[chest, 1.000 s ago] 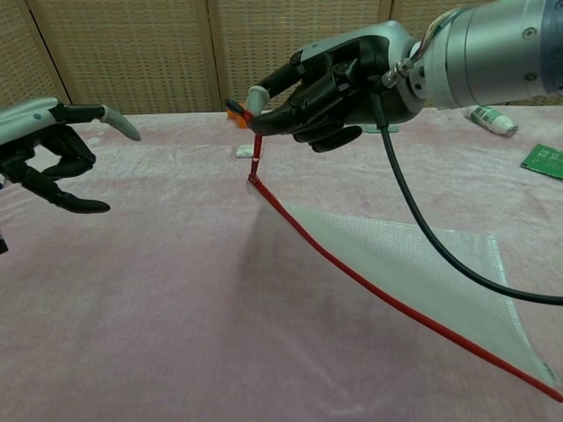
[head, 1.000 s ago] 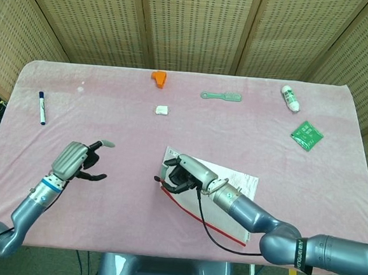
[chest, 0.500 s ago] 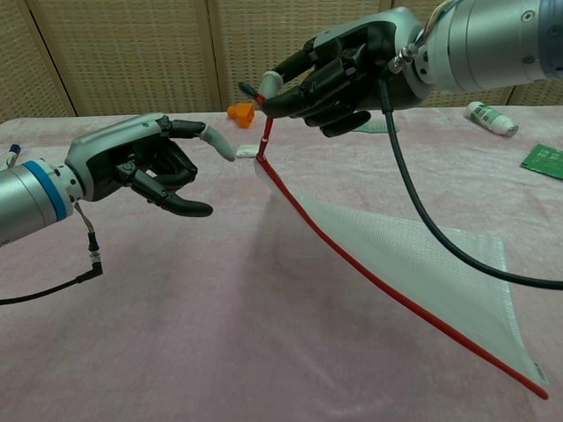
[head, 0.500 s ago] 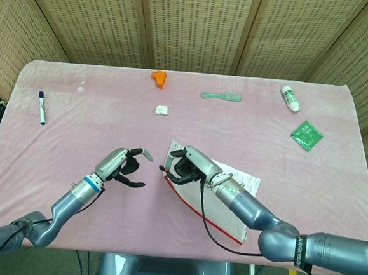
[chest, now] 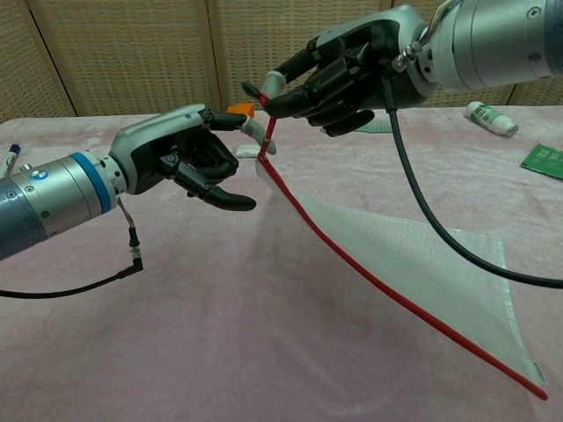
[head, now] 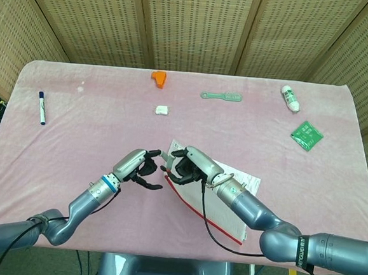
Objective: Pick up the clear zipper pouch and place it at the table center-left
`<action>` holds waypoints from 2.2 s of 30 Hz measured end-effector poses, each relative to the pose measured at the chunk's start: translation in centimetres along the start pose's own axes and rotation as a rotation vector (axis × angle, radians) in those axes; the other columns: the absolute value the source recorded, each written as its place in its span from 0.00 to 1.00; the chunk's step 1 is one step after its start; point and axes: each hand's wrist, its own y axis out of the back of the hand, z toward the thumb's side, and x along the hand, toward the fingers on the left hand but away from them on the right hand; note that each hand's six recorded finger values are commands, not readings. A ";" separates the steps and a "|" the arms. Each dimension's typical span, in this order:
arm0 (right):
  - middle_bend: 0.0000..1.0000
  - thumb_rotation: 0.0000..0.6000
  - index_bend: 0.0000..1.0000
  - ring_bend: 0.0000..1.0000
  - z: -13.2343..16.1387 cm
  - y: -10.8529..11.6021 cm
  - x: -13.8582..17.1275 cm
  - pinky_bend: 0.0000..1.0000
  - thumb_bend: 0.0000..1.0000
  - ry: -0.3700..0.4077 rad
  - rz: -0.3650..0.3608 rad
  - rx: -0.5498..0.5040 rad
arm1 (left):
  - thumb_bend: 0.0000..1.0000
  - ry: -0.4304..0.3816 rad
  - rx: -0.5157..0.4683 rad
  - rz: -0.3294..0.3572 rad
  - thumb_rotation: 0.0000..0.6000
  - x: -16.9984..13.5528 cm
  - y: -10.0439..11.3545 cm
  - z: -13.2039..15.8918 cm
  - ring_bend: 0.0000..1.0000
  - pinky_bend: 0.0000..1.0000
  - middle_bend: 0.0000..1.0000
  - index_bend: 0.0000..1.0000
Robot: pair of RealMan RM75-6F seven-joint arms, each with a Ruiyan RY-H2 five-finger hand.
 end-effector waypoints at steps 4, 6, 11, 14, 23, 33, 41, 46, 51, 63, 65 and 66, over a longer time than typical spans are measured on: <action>0.99 1.00 0.77 0.94 0.1 0.1 0.0 1.00 0.79 0.004 -0.002 -0.001 | 0.03 0.001 0.004 -0.009 1.00 0.3 -0.4 0.1 0.81 0.81 0.95 0.38; 0.99 1.00 0.77 0.94 0.2 0.2 0.0 1.00 0.79 0.005 -0.003 -0.001 | 0.12 0.002 0.003 -0.021 1.00 0.3 -0.6 0.1 0.81 0.80 0.95 0.39; 0.99 1.00 0.77 0.94 0.3 0.4 0.1 1.00 0.79 0.008 -0.008 -0.004 | 0.31 0.004 0.009 -0.050 1.00 0.4 -1.0 0.1 0.81 0.79 0.95 0.45; 0.99 1.00 0.77 0.94 0.3 0.6 0.1 1.00 0.79 0.008 -0.011 -0.002 | 0.39 -0.001 0.008 -0.041 1.00 0.5 -1.1 0.3 0.81 0.79 0.95 0.51; 0.99 1.00 0.77 0.94 0.2 0.9 0.6 1.00 0.79 0.016 -0.018 0.019 | 0.52 -0.004 -0.042 0.025 1.00 1.1 -0.4 0.7 0.81 0.79 0.95 0.72; 0.99 1.00 0.77 0.94 -0.2 0.8 1.2 1.00 0.79 0.057 -0.042 0.134 | 0.63 0.000 -0.127 0.071 1.00 1.5 0.3 1.2 0.81 0.79 0.95 0.82; 0.99 1.00 0.77 0.94 -1.2 0.1 1.2 1.00 0.79 0.061 -0.062 0.201 | 0.64 -0.007 -0.207 0.097 1.00 1.5 1.3 2.2 0.81 0.79 0.95 0.84; 0.99 1.00 0.77 0.94 -1.3 -0.1 1.1 1.00 0.79 0.059 -0.065 0.214 | 0.65 -0.013 -0.228 0.114 1.00 1.5 1.9 2.6 0.81 0.79 0.95 0.84; 0.99 1.00 0.77 0.94 -1.5 0.0 1.1 1.00 0.79 0.056 -0.069 0.230 | 0.65 -0.010 -0.259 0.133 1.00 1.4 2.5 2.7 0.81 0.79 0.95 0.85; 0.99 1.00 0.77 0.94 -1.9 -0.2 0.7 1.00 0.79 0.039 -0.070 0.252 | 0.65 -0.035 -0.329 0.156 1.00 1.3 3.5 3.7 0.81 0.79 0.95 0.85; 0.99 1.00 0.77 0.94 -2.0 -0.2 0.6 1.00 0.79 0.033 -0.074 0.252 | 0.65 -0.042 -0.334 0.160 1.00 1.3 3.8 4.0 0.81 0.79 0.95 0.85; 0.99 1.00 0.77 0.94 -2.1 -0.1 0.6 1.00 0.79 0.031 -0.076 0.252 | 0.65 -0.044 -0.336 0.162 1.00 1.2 3.8 4.1 0.81 0.79 0.95 0.85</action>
